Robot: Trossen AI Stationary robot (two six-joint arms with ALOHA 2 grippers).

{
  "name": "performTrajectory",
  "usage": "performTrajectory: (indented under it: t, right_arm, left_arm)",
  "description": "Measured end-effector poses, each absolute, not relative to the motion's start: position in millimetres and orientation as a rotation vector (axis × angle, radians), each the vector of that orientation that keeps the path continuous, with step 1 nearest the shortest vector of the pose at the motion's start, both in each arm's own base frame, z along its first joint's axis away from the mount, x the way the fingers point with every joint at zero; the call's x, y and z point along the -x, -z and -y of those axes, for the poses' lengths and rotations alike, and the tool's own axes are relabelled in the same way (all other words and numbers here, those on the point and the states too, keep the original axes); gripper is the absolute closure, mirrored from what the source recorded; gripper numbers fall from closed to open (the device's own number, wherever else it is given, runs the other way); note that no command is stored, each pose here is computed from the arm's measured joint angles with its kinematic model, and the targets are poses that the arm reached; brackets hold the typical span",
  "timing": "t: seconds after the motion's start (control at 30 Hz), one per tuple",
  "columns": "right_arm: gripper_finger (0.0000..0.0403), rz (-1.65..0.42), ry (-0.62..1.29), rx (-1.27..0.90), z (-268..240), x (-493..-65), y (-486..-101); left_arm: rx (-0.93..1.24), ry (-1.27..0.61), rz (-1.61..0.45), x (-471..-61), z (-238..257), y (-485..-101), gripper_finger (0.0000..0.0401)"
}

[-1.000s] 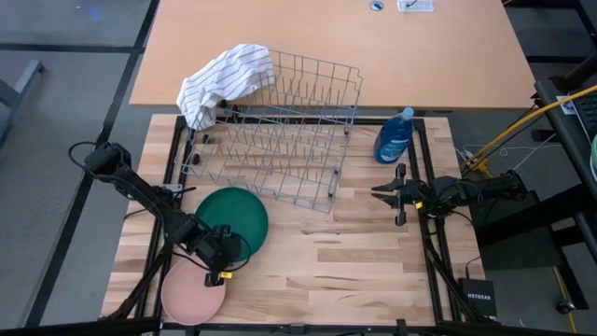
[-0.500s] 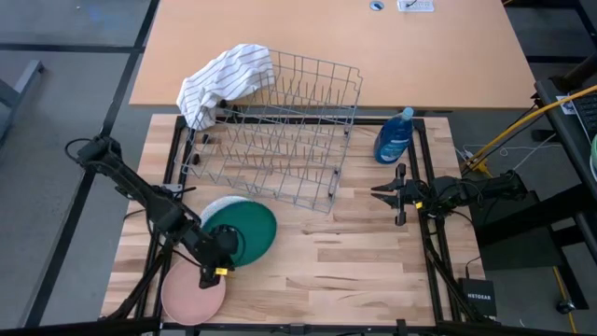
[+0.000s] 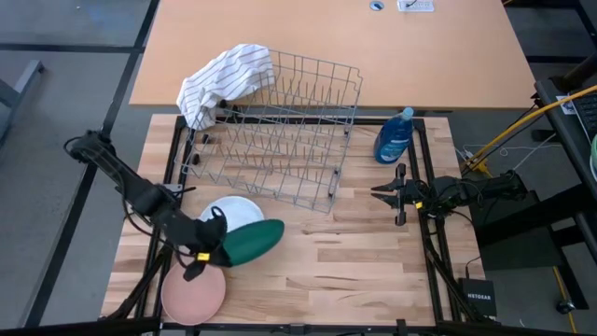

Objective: Sort dishes
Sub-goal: Put the green plate into the dish rack

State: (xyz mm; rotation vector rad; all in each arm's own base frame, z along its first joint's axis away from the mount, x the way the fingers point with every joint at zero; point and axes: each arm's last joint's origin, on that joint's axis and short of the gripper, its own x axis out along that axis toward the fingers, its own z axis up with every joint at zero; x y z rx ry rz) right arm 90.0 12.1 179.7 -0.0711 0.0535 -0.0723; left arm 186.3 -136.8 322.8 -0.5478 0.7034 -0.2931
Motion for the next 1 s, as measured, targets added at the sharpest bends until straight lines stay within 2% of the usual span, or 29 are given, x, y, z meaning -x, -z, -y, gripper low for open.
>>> performTrajectory:
  t: [0.43,0.7,1.0]
  right_arm:
    - [0.0331,-0.054,0.073,0.071,-12,-90,-180]
    - [0.0331,-0.054,0.072,0.071,-12,-90,-180]
    - [0.0331,-0.055,0.072,0.072,-12,-90,-180]
  left_arm:
    - [0.611,0.346,-0.378,-201,124,-355,0.0400]
    - [0.675,0.358,-0.084,-214,106,-382,0.0400]
    - [0.584,0.203,0.217,-229,55,-403,0.0401]
